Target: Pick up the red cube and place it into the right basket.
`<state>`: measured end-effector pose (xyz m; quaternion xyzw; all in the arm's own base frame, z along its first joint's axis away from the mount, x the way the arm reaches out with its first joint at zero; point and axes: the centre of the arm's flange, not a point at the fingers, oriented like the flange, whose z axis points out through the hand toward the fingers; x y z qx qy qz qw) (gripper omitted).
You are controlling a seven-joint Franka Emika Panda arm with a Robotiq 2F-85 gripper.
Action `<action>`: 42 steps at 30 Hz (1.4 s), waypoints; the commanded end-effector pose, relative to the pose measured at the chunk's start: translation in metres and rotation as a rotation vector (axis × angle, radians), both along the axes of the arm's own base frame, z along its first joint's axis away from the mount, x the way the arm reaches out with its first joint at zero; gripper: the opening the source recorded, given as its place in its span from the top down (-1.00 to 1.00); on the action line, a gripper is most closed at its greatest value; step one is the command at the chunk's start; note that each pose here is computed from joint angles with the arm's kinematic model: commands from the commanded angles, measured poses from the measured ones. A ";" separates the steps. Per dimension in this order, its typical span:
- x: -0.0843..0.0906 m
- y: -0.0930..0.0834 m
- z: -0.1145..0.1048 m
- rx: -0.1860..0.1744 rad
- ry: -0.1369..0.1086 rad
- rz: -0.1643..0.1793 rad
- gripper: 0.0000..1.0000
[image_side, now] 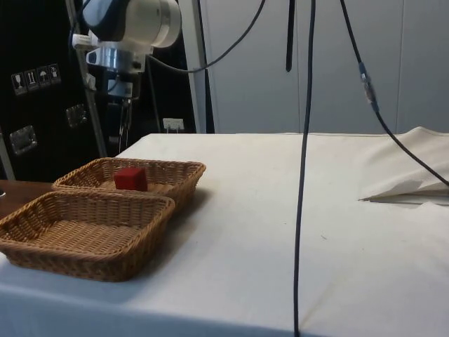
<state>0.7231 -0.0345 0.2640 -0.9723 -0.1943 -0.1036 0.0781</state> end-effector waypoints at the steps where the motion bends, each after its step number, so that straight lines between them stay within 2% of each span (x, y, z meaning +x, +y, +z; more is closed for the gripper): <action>1: -0.002 -0.001 0.004 -0.008 0.009 -0.011 -1.00; 5: -0.004 -0.002 0.014 0.003 0.013 -0.025 -1.00; 6: -0.001 -0.003 0.012 0.012 0.005 -0.020 -1.00; 7: -0.004 -0.002 0.015 0.005 0.013 -0.027 -1.00; 15: -0.012 -0.005 0.031 0.019 0.019 -0.049 -1.00; 17: -0.012 -0.005 0.032 0.028 0.015 -0.045 -1.00; 24: -0.023 -0.009 0.040 0.022 0.029 -0.064 -1.00; 25: -0.020 -0.008 0.038 0.032 0.023 -0.057 -1.00; 26: -0.024 -0.009 0.040 0.021 0.031 -0.065 -1.00; 32: -0.032 -0.011 0.041 0.008 0.045 -0.069 -1.00; 33: -0.030 -0.011 0.040 0.021 0.044 -0.063 -1.00; 34: -0.034 -0.011 0.041 0.005 0.047 -0.069 -1.00; 39: -0.041 -0.013 0.039 -0.015 0.067 -0.069 -1.00; 40: -0.039 -0.013 0.038 -0.001 0.068 -0.064 -1.00; 42: -0.045 -0.013 0.039 -0.025 0.077 -0.070 -1.00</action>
